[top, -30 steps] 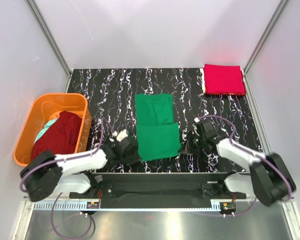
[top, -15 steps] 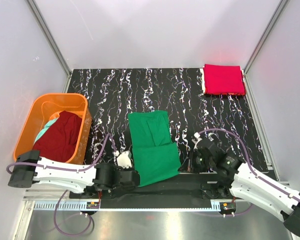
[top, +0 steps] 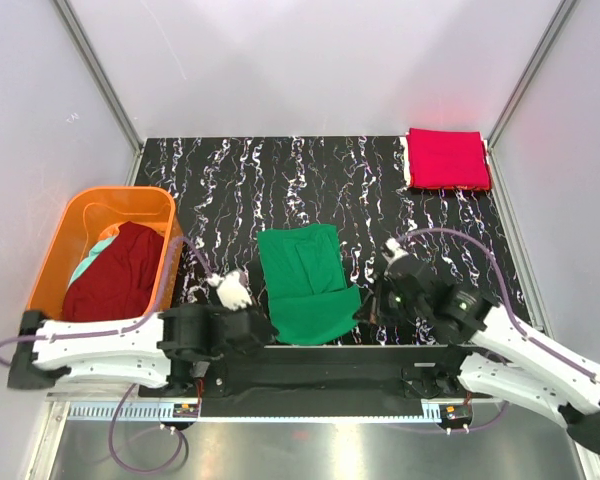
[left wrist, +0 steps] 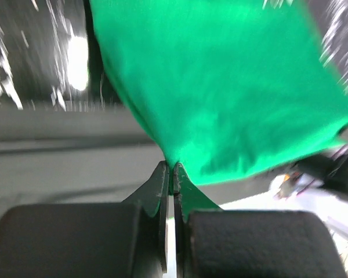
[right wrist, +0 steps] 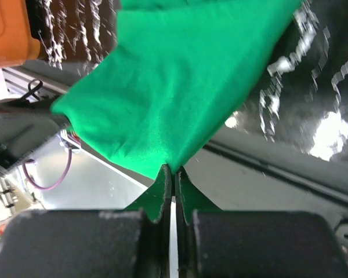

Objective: Fold and stack the t-shirts
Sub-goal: Fold the tshirt

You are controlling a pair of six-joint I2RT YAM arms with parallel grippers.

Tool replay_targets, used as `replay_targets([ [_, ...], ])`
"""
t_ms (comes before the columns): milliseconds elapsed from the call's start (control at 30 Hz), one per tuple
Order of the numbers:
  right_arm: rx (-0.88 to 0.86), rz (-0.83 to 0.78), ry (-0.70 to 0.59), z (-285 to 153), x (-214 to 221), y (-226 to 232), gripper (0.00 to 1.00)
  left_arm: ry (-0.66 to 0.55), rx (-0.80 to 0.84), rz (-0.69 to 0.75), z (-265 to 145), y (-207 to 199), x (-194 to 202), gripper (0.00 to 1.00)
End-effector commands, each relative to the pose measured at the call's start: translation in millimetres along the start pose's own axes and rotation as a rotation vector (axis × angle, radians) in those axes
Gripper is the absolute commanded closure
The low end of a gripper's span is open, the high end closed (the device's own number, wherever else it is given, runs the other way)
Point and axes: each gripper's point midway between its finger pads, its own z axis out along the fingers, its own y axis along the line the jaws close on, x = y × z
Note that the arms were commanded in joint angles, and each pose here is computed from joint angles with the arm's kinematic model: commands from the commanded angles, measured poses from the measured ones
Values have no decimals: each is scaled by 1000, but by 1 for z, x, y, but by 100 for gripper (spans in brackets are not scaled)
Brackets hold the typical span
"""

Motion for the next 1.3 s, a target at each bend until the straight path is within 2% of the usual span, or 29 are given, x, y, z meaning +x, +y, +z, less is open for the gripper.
replay_targets([
  [0, 55, -87, -47, 6, -27, 11, 100, -100, 19, 59, -9, -7, -44, 100],
  [100, 22, -102, -80, 9, -56, 27, 100, -138, 6, 37, -6, -9, -75, 100],
  [167, -5, -97, -61, 15, -67, 33, 100, -132, 14, 39, -5, -12, -83, 100],
  [233, -24, -93, -96, 15, -92, 35, 100, -138, 0, 41, -1, -11, -97, 100],
  [400, -61, -114, -66, 28, -128, 45, 100, -141, -1, 50, 14, -14, -128, 100],
  [567, -82, -79, -35, 48, -159, 40, 100, -128, 3, 29, 38, -19, -165, 100],
  [833, -158, -41, -52, 65, -218, 41, 100, -141, -5, 15, 65, -23, -227, 100],
  [867, -146, -20, -33, 78, -223, 33, 100, -138, -20, 17, 70, -20, -233, 100],
  [933, -202, -8, -30, 85, -244, 35, 97, -136, -49, -3, 85, -12, -249, 100],
  [967, -185, 12, 7, 106, -248, 21, 95, -142, -68, -8, 91, -7, -257, 99],
  [1000, -190, 3, -12, 110, -262, 23, 93, -129, -104, -31, 106, 4, -267, 99],
  [1033, -189, 20, -3, 132, -270, 9, 87, -133, -119, -41, 114, 10, -274, 97],
  [1067, -200, 9, -28, 138, -287, 11, 76, -149, -130, -34, 123, 14, -286, 84],
  [1100, -202, 11, -20, 146, -293, 6, 75, -153, -199, -33, 143, 27, -298, 79],
  [1167, -192, 33, -40, 163, -309, -14, 66, -146, -249, -15, 158, 36, -310, 53],
  [1200, -198, 25, -66, 163, -320, -13, 52, -154, -274, -21, 159, 41, -318, 44],
  [1233, -160, 37, -51, 166, -321, -24, 48, -181, -275, -2, 154, 33, -331, 35],
  [1267, -136, -16, -67, 160, -328, -22, 46, -202, -285, 22, 146, 30, -335, 24],
])
